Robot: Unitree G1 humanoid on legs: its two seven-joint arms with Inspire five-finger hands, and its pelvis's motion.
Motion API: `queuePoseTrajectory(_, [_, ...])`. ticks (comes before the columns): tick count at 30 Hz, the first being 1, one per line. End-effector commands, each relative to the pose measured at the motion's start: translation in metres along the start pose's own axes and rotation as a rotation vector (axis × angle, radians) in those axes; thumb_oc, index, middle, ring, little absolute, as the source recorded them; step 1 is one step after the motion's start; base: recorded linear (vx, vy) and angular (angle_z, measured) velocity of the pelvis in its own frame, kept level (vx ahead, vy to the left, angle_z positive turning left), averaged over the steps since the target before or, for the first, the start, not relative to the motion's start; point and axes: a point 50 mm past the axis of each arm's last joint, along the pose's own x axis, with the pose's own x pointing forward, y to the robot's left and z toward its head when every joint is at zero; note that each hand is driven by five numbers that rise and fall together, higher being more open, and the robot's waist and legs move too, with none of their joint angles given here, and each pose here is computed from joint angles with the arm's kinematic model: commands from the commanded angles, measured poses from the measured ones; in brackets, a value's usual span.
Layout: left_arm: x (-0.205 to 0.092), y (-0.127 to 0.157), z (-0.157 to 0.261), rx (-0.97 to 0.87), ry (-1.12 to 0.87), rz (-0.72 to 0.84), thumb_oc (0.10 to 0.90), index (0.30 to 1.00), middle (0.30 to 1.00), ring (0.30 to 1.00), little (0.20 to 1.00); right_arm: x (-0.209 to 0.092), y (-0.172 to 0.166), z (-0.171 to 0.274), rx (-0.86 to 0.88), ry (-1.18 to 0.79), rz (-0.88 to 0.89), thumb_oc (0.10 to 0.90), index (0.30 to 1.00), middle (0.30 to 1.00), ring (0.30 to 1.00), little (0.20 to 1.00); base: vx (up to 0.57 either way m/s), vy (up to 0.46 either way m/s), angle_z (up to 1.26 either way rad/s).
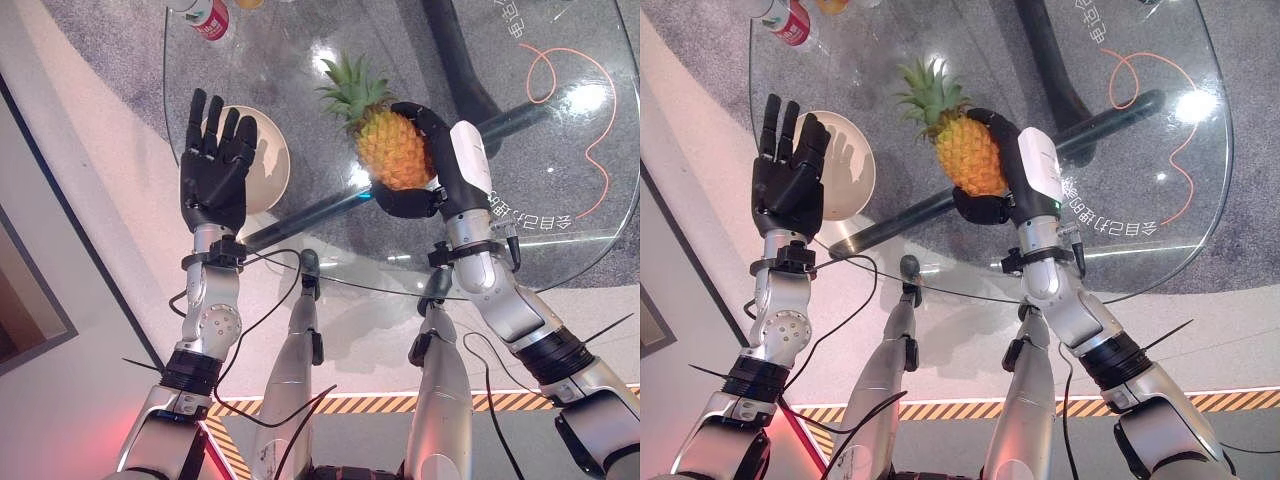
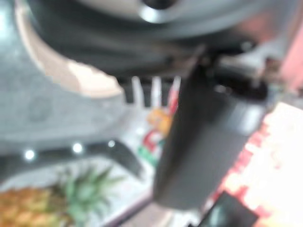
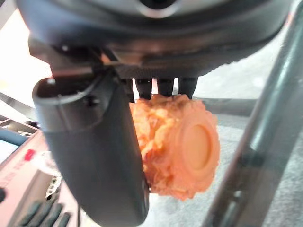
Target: Pick up the fruit to the plate
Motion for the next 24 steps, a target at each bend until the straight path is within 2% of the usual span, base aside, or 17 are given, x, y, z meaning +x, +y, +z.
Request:
queuePoseTrajectory(1, [0.011,-0.043,0.031,-0.041,-0.119,-0.241,0.8,0.9,0.9,0.9,0.9,0.014,-0.032,0.082,0.066,-0.437,-0.088,0.1,0.3,0.3,0.3,0.2,0.0,0.0,0.0])
queuePoseTrajectory(24, [0.008,-0.066,0.015,-0.146,0.023,-0.339,0.8,0.9,0.9,0.9,0.9,0.01,-0.019,0.115,0.076,-0.559,0.057,0.1,0.3,0.3,0.3,0.2,0.0,0.0,0.0])
